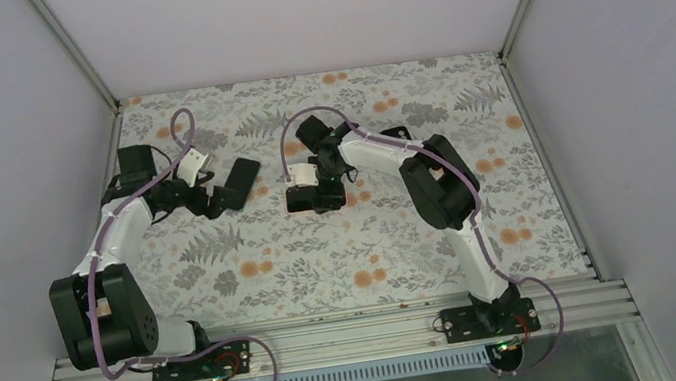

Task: Take the phone out of the phone case

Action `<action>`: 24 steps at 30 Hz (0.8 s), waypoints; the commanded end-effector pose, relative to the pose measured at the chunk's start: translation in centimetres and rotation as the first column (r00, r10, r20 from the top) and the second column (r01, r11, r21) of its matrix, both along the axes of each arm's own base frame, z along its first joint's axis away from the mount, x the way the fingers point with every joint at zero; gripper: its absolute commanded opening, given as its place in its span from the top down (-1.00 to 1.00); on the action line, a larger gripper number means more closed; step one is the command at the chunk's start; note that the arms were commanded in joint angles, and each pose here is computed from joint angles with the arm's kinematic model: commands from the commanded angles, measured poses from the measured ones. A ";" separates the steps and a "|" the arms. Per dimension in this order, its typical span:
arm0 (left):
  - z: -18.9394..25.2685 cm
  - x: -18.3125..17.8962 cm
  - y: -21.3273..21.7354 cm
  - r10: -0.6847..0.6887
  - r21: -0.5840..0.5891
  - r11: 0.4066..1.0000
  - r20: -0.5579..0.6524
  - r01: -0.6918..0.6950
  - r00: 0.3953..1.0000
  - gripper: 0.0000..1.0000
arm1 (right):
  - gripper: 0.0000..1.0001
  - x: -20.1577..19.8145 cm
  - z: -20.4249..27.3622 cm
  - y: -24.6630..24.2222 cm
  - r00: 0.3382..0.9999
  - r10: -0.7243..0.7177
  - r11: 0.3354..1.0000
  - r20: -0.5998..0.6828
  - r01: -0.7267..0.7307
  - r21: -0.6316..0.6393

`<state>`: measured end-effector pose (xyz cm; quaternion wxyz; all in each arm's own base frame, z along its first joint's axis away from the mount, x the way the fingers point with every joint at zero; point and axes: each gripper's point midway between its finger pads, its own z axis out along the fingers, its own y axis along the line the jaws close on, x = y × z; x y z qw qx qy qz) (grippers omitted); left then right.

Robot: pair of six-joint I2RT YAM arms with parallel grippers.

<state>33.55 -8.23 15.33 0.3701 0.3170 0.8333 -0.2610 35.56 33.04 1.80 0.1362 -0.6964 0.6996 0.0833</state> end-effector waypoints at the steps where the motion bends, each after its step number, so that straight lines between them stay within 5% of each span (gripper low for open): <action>1: 0.6 -0.1 -0.2 -0.022 -0.029 0.999 0.028 0.023 0.999 -1.00 | -1.00 1.1 -0.7 -0.6 0.997 -0.013 0.999 0.072 0.016 -0.042; 7: 0.5 -0.2 -0.2 -0.028 -0.041 0.999 0.021 0.029 0.999 -1.00 | -0.93 -1.2 -1.9 -1.1 0.998 0.019 0.997 -0.061 -0.024 -0.079; 11: 0.3 -0.2 -0.2 -0.031 -0.045 0.998 0.007 0.032 0.999 -1.00 | -0.53 -1.8 -2.6 -1.4 0.996 0.018 0.995 -0.090 -0.027 -0.097; 12: 0.2 -0.2 -0.2 -0.031 -0.045 0.999 -0.001 0.031 1.000 -1.00 | -0.34 -1.6 -2.3 -1.3 0.997 0.016 0.996 -0.077 -0.022 -0.086; 16: 0.5 -0.3 -0.7 -0.054 -0.087 0.995 -0.050 0.049 0.997 -1.00 | -0.08 -0.4 0.5 0.0 1.000 -0.015 1.000 0.019 0.015 0.017; 24: 1.4 -0.2 -2.7 -0.177 -0.312 0.945 -0.231 0.099 0.957 -1.00 | 0.14 1.6 10.4 3.4 0.946 -0.146 0.965 0.291 0.072 0.251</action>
